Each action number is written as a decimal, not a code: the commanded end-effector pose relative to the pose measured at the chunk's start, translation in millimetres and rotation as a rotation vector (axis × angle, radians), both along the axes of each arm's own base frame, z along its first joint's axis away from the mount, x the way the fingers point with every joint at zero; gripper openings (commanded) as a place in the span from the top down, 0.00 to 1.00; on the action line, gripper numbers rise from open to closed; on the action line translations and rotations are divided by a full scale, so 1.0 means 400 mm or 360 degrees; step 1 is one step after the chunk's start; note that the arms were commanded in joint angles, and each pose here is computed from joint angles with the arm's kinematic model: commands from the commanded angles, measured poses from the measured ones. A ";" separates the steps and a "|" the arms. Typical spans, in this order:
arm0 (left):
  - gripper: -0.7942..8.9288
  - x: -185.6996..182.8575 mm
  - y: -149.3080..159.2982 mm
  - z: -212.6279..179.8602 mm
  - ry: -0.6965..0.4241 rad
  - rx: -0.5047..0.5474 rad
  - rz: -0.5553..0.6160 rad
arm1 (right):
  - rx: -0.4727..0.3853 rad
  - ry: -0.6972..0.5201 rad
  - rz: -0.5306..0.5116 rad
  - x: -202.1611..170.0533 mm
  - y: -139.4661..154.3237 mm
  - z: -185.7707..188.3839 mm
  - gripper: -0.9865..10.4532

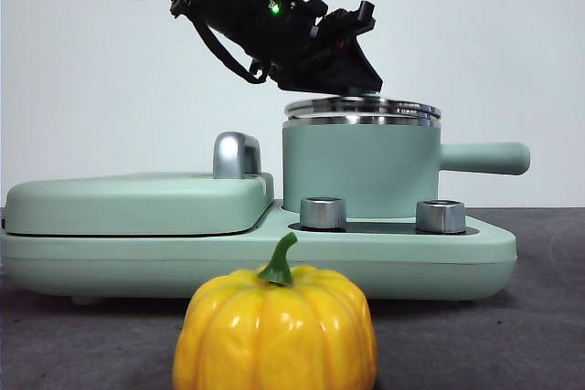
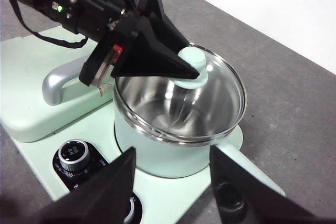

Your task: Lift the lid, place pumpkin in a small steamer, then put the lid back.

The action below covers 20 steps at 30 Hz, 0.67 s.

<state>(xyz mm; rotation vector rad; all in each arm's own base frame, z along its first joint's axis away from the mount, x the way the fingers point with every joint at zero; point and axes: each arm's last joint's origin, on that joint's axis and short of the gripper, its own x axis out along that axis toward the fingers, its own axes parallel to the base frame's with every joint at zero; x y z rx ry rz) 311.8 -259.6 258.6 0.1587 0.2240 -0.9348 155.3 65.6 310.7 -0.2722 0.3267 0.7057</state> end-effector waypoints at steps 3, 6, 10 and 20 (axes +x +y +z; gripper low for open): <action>0.91 -0.022 0.003 0.098 -0.0175 -0.0138 -0.0020 | 0.0027 -0.0018 0.0002 0.002 0.004 0.014 0.72; 0.91 -0.037 0.017 0.135 -0.0225 -0.0173 0.0008 | 0.0027 -0.0018 0.0001 0.002 0.004 0.014 0.72; 0.91 -0.062 0.044 0.183 -0.0225 -0.0200 0.0101 | 0.0028 -0.0018 0.0003 0.002 0.004 0.014 0.72; 0.91 -0.131 0.149 0.255 -0.0070 -0.0034 0.0246 | 0.0026 -0.0020 0.0005 0.002 0.004 0.014 0.72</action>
